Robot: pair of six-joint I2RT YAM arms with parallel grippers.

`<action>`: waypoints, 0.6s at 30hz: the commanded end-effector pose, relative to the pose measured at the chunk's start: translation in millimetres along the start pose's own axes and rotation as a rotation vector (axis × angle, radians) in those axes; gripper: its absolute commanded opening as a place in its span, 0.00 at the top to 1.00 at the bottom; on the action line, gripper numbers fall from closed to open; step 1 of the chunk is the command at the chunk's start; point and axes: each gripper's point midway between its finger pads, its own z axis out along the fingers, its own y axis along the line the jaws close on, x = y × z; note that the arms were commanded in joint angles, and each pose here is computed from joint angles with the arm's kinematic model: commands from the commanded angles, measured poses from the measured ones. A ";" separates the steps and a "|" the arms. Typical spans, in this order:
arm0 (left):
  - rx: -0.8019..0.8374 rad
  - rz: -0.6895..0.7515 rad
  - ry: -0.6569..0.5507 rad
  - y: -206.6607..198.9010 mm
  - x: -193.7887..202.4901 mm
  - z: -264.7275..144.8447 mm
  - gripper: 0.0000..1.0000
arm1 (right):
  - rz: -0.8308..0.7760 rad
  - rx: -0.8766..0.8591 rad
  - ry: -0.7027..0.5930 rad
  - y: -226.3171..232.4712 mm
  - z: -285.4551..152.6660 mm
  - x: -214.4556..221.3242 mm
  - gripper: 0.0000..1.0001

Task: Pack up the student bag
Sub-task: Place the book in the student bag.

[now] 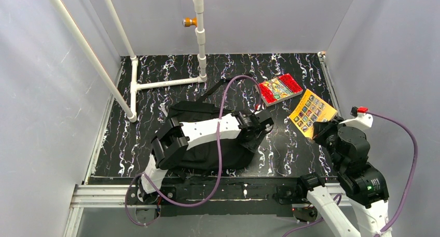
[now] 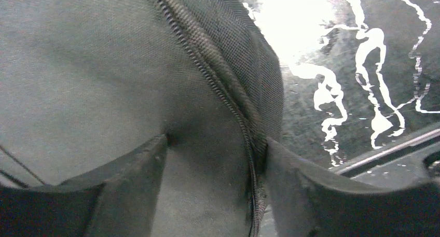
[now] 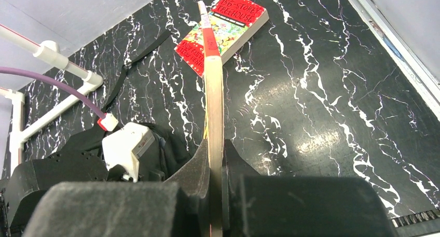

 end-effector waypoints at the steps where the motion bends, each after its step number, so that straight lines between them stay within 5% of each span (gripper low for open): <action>1: -0.115 0.041 -0.055 23.9 -11.9 -18.6 0.45 | 0.013 -0.027 -0.045 0.8 -5.8 -6.9 0.99; 4: -0.172 0.054 -0.075 35.1 -16.0 -22.8 0.73 | 0.008 -0.028 -0.035 -0.6 -3.9 -1.2 0.99; 6: -0.213 0.055 -0.098 44.5 -20.3 -32.9 0.83 | -0.013 -0.028 -0.029 -0.8 -2.8 0.0 0.99; 13: -0.170 0.002 -0.309 59.5 -42.2 -98.6 0.89 | -0.116 -0.015 0.035 2.0 5.2 4.6 0.97; 18: -0.104 -0.018 -0.396 61.0 -44.3 -124.4 0.80 | -0.132 -0.066 0.091 14.9 14.1 15.6 0.96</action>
